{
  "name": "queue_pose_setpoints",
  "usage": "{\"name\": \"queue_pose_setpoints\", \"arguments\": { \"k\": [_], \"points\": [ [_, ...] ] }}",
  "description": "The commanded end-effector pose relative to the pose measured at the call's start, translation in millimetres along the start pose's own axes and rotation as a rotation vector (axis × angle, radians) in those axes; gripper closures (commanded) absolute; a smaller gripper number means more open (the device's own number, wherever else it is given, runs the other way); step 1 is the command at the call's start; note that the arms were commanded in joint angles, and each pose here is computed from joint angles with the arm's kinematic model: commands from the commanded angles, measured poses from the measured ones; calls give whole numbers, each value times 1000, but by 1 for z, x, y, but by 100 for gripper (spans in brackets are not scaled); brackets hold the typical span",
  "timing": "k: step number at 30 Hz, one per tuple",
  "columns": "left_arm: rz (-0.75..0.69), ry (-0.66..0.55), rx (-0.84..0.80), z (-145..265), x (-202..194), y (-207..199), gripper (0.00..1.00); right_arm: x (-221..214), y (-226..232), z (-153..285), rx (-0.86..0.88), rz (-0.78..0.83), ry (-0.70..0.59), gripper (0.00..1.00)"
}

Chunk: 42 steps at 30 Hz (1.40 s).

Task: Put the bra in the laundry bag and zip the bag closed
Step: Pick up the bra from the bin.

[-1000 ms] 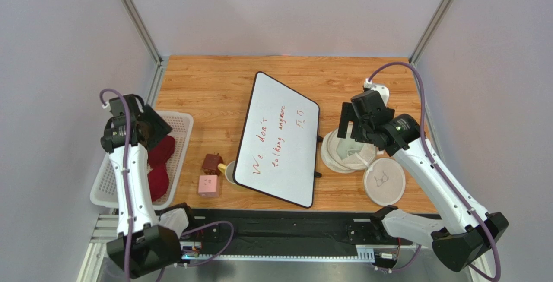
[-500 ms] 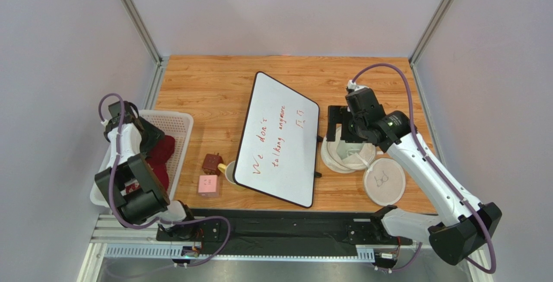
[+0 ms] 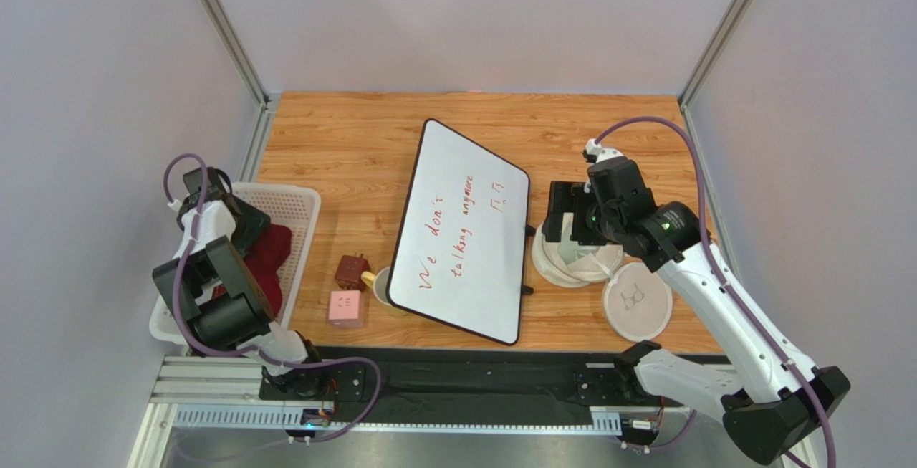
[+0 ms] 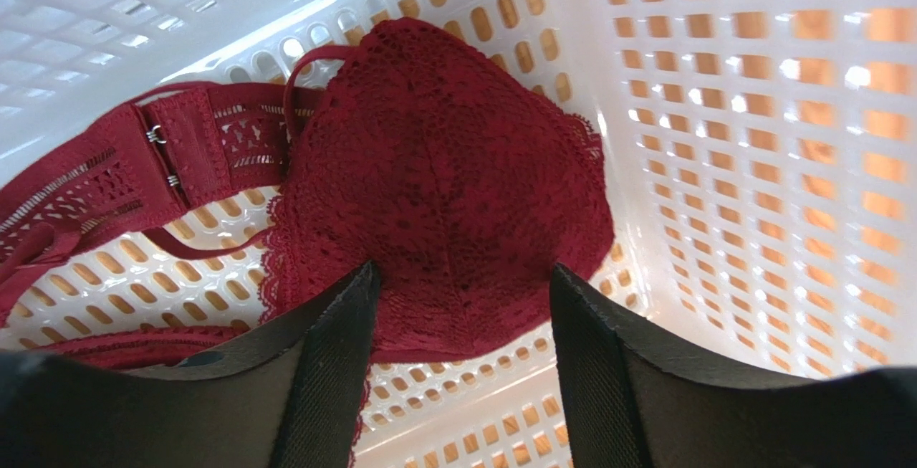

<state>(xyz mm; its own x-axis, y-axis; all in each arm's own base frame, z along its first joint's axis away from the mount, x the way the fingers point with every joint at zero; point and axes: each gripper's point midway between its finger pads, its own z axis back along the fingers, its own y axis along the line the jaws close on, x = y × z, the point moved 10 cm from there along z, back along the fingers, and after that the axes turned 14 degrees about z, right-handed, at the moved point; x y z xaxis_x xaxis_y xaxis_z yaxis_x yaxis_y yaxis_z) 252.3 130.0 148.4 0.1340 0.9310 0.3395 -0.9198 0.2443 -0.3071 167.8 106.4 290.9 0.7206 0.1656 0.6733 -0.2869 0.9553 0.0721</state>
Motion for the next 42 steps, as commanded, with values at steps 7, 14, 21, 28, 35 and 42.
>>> {"name": "queue_pose_setpoints", "arguments": {
  "k": [7,14,21,28,35,42],
  "points": [
    [57,23,78,-14,-2,5,42,0,2,17,42,-35,-86,1],
    [34,-27,89,-2,3,6,89,-3,2,18,42,-42,-79,1],
    [27,-86,45,34,6,7,100,0,4,16,59,-32,-71,2],
    [56,-213,-254,136,5,-6,100,5,9,11,95,6,-50,2],
    [-32,-315,-642,270,-20,-35,100,27,21,24,235,96,-127,2],
    [-139,-303,-1006,388,-35,-44,99,47,54,25,594,262,-466,2]
  ]
}}
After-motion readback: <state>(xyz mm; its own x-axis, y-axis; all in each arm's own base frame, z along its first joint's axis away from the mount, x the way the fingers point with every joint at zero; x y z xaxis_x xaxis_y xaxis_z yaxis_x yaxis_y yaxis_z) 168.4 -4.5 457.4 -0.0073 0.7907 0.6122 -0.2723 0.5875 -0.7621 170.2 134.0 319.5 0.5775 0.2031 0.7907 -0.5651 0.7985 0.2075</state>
